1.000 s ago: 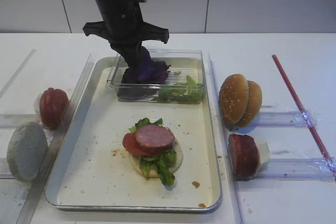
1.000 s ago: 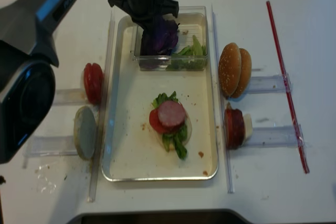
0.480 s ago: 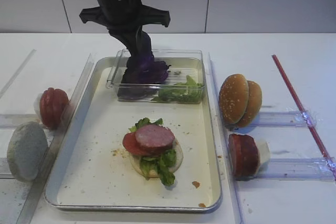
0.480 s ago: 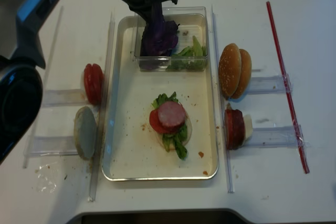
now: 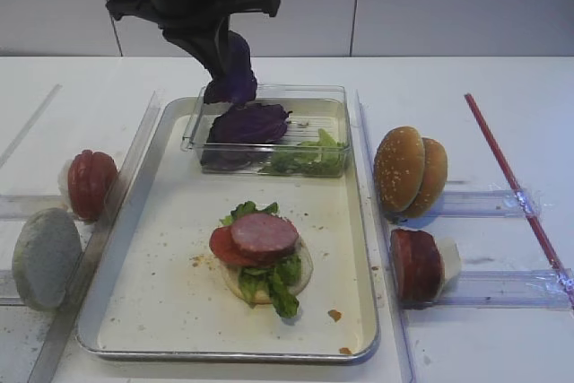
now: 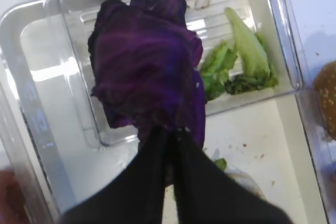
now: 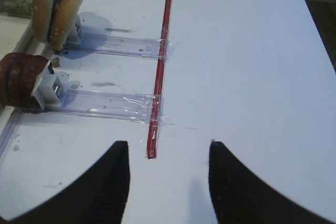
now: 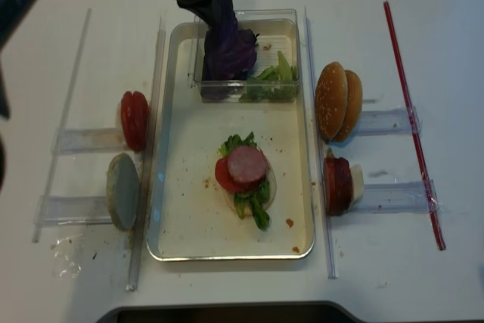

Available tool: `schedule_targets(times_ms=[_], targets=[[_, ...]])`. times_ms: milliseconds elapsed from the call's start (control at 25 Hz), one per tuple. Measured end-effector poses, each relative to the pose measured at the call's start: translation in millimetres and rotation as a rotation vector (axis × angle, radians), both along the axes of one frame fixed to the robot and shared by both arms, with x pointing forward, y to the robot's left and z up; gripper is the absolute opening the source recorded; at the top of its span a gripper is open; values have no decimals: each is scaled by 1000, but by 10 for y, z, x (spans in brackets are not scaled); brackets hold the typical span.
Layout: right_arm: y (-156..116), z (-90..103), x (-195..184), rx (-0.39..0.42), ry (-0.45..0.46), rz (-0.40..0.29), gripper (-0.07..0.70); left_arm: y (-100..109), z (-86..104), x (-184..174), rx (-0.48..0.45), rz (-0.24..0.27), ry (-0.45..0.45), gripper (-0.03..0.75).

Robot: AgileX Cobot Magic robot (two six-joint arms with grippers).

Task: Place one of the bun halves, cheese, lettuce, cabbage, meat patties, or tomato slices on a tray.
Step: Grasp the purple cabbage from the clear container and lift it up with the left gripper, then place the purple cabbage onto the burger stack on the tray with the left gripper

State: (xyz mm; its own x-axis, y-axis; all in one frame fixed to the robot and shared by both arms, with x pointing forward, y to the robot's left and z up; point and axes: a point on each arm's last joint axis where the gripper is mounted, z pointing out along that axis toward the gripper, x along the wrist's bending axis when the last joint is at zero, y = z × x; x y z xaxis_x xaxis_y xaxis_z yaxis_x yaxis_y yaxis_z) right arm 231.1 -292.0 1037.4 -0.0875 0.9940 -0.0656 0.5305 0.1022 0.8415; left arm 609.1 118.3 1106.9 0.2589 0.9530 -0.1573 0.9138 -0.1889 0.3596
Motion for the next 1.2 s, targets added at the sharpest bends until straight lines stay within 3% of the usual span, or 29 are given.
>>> schedule_targets(times_ms=[280,480,640,840,1000,1200], targets=[[0,0,0,0,0,0,382,130,191,-440,-5,-19,1,2],[0,0,0,0,0,0,382,65,285,-789,-15,-80,-3,2],[0,0,0,0,0,0,382,-23,248,-1018,-17,-122,25,2],[0,0,0,0,0,0,382,-148,70,-1194,8,-174,88,2],[0,0,0,0,0,0,382,-174,-52,-1255,30,-187,127,1],[0,0,0,0,0,0,382,-174,-64,-1256,31,-187,128,1]])
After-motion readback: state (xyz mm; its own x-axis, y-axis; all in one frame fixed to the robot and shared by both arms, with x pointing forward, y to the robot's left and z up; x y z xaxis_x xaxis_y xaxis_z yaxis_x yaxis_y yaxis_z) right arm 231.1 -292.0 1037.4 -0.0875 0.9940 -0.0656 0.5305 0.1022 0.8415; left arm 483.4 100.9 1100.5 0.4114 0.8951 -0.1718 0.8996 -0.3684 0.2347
